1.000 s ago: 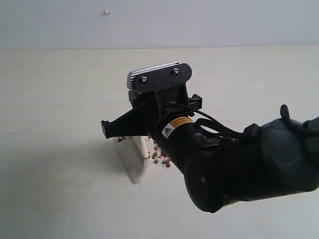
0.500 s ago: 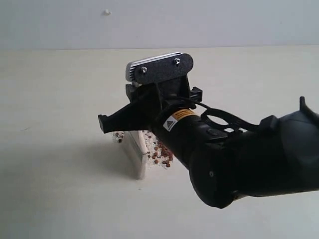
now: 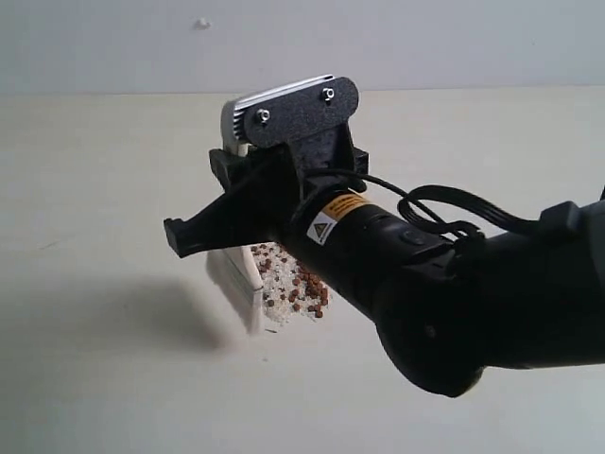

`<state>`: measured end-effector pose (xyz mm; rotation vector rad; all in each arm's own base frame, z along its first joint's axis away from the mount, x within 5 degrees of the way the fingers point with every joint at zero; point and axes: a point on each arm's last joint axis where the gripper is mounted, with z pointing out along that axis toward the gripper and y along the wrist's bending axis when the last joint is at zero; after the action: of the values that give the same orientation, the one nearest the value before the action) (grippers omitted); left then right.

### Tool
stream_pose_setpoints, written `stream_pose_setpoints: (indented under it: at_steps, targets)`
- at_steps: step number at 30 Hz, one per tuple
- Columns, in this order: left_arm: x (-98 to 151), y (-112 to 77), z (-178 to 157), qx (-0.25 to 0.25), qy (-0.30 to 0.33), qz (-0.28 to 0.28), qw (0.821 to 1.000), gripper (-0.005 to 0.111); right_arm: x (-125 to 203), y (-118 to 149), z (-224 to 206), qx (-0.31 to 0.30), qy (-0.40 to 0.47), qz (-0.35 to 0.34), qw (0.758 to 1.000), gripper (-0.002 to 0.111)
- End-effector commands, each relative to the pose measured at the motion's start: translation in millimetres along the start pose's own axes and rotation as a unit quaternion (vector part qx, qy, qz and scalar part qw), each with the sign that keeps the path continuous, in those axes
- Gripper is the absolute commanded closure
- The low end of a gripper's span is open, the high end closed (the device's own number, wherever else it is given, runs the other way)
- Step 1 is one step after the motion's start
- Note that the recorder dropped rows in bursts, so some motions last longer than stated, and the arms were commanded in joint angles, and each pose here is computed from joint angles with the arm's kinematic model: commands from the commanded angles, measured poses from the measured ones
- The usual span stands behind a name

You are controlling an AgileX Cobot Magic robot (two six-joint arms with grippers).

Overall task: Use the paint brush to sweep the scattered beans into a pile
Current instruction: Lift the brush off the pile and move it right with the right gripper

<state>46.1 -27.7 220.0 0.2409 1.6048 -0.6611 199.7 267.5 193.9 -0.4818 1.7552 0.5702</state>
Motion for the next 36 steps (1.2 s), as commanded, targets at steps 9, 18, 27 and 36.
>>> stream_pose_setpoints:
  at_steps: [9, 18, 27, 36]
  targets:
    - [1, 0.4, 0, 0.0, -0.003, 0.001, 1.0, 0.107, -8, -4, -30, -0.037, -0.059, -0.053, 0.996, 0.108]
    - [1, 0.5, 0, -0.001, -0.002, 0.001, 1.0, 0.107, -29, -9, -44, -0.072, -0.046, -0.149, 0.985, 0.108]
    - [1, 0.5, 0, -0.001, -0.002, 0.001, 1.0, 0.107, -29, -29, -44, -0.114, -0.001, -0.217, 0.97, 0.108]
    - [1, 0.5, 0, -0.001, -0.002, 0.001, 1.0, 0.107, -45, -59, -42, -0.023, -0.047, 0.002, 0.999, 0.108]
